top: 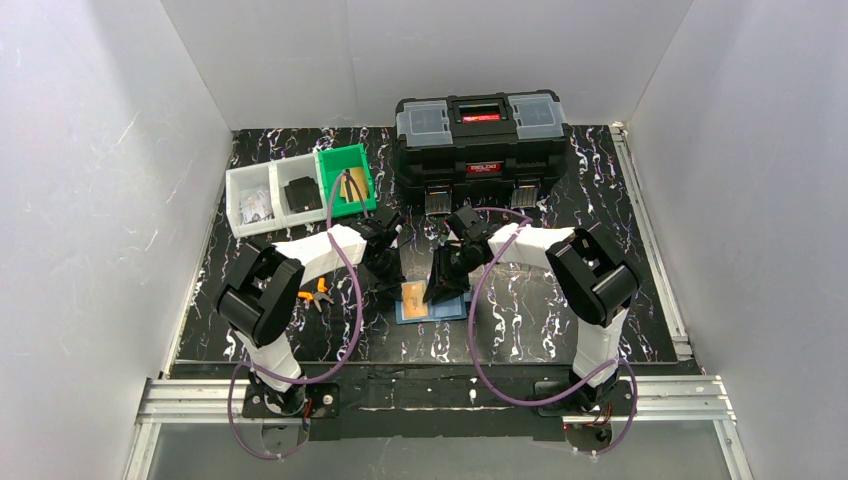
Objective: Take the credit cards out of the card holder
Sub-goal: Remove the credit card from the card holder.
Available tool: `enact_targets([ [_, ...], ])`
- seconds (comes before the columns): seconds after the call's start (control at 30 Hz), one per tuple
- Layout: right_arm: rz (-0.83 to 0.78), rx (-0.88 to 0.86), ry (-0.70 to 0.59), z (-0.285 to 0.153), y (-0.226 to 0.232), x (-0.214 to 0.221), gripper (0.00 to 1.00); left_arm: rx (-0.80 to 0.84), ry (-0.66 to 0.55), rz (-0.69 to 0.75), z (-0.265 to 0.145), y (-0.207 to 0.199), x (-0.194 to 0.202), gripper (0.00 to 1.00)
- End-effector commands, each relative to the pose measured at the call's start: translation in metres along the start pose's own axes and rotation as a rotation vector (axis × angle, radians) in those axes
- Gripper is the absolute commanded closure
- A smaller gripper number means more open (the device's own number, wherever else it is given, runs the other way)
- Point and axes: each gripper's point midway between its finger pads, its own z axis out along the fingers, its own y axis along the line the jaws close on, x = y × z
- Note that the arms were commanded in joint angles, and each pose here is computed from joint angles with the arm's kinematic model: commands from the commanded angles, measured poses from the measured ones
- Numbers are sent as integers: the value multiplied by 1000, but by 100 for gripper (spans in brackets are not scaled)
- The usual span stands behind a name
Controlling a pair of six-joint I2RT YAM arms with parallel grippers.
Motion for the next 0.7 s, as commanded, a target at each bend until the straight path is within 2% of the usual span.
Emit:
enact_targets([
  [0.0, -18, -32, 9, 2, 2, 3, 69, -108, 66, -3, 23, 21, 22, 100],
  [0.1, -9, -59, 19, 5, 4, 4, 75, -113, 75, -8, 25, 21, 25, 100],
  [0.67, 14, -131, 31, 12, 9, 1, 80, -100, 88, 13, 27, 12, 29, 100],
])
